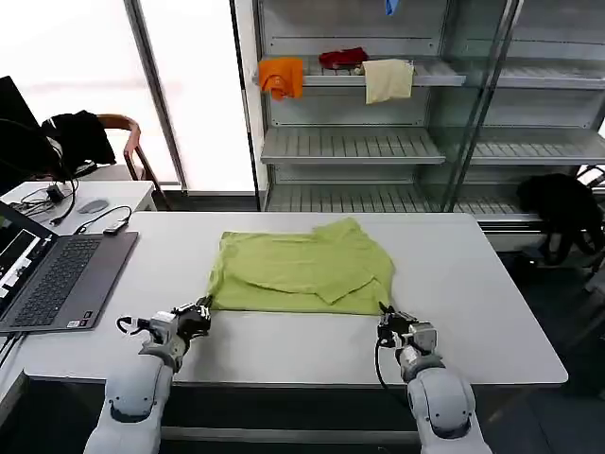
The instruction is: Fold and organize the clothes.
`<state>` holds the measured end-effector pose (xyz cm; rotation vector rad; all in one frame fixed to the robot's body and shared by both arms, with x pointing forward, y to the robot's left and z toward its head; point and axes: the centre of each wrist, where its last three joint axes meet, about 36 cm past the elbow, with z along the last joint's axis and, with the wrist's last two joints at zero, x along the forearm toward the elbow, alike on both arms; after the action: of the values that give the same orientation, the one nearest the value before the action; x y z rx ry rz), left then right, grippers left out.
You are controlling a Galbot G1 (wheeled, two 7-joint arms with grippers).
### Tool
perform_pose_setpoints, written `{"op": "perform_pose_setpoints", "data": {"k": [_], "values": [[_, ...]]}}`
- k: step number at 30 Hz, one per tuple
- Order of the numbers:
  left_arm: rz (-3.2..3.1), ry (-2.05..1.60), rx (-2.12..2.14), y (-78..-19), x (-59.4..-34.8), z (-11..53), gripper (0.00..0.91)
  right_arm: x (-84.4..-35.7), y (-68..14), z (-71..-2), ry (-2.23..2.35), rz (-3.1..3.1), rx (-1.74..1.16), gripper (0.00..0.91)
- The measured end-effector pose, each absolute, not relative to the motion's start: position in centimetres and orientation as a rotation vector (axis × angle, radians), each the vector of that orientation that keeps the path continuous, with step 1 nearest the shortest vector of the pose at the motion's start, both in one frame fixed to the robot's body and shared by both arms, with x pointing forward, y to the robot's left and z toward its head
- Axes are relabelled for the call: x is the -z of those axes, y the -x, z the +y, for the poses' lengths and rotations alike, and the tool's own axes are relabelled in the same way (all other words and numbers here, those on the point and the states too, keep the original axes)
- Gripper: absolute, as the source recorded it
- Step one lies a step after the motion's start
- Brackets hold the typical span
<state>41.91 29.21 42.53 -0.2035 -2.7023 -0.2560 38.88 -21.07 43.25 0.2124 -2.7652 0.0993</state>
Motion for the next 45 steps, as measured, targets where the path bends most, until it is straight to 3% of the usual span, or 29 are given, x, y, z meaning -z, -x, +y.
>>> {"op": "perform_pose_setpoints", "data": {"k": [14, 28, 29, 30, 31, 45], "values": [[-2.665, 0.208, 0.228, -32.4, -43.8, 29.6, 0.0, -44.3, -32.4, -20.4, -0.246, -2.732, -0.166, 0.0], [-2.635, 0.191, 0.256, -29.5, -44.5, 29.7, 0.01, -44.0, -29.5, -19.8, -0.255, -2.678, -0.239, 0.0], [-2.634, 0.19, 0.257, -29.4, -44.5, 29.7, 0.161, -44.0, -29.4, -19.8, -0.253, -2.676, -0.241, 0.907], [-2.634, 0.19, 0.257, -29.4, -44.5, 29.7, 0.715, -44.0, -29.4, -19.8, -0.251, -2.677, -0.241, 0.907], [-2.635, 0.189, 0.258, -29.3, -44.6, 29.6, 0.907, -44.0, -29.3, -19.8, -0.249, -2.679, -0.239, 0.907], [-2.706, 0.144, 0.263, -30.4, -46.1, 29.9, 0.907, -46.3, -31.7, -19.9, -0.163, -2.792, -0.252, 0.907]]}}
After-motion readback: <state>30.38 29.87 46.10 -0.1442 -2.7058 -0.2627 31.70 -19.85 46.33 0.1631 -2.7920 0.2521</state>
